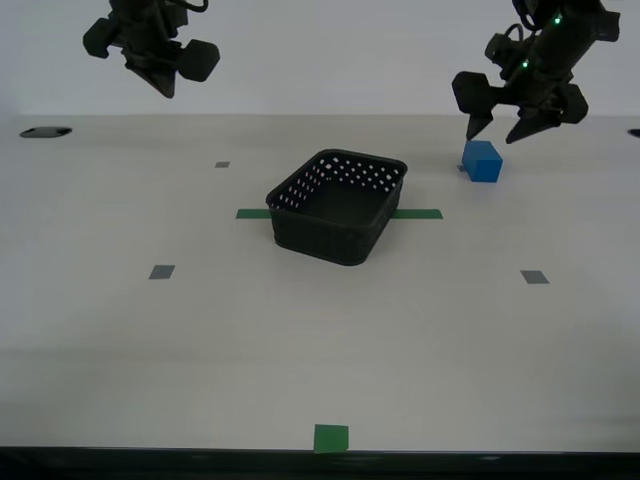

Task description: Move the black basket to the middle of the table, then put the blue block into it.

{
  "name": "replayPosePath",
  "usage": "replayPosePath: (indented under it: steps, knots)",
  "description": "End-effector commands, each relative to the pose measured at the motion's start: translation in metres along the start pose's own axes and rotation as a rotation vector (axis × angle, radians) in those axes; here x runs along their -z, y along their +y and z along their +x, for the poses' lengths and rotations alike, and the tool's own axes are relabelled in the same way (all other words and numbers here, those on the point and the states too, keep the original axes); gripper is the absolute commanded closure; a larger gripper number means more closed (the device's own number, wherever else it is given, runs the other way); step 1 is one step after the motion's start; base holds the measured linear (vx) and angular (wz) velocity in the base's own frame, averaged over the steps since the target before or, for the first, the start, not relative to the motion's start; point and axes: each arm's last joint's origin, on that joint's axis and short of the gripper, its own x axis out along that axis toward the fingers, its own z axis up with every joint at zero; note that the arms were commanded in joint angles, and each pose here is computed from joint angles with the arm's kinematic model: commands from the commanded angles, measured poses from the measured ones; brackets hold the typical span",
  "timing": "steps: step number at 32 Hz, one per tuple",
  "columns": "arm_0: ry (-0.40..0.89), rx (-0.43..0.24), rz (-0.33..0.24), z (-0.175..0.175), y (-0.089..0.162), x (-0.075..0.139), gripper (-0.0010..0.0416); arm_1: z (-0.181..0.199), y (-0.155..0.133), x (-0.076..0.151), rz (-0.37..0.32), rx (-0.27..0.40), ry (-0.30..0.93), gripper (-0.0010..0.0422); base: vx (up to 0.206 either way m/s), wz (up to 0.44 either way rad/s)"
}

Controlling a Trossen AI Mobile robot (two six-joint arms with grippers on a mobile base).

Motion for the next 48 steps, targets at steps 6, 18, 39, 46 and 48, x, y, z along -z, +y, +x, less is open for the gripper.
replayPosePath:
  steps: [6,18,39,46,48]
  knots:
    - [0.004,0.061,-0.035,0.03,-0.005,0.003,0.0075,0.005,-0.001,0.005,-0.003,0.047,0.004,0.0413,0.0,0.0]
    - [-0.022,0.109,-0.018,0.052,-0.01,0.004,0.0081,0.005,-0.002,0.005,-0.036,0.099,0.001,0.0412,0.0,0.0]
    - [0.011,-0.022,-0.024,0.011,0.003,-0.013,0.0407,0.005,0.0,0.004,-0.038,0.096,-0.004,0.0412,0.0,0.0]
    - [-0.053,-0.243,-0.103,-0.065,0.051,-0.029,0.0407,0.006,0.002,0.003,-0.044,0.091,-0.018,0.0412,0.0,0.0]
    - [-0.049,-0.297,-0.148,-0.079,0.073,-0.027,0.0407,0.006,0.003,0.003,-0.045,0.09,-0.026,0.0412,0.0,0.0]
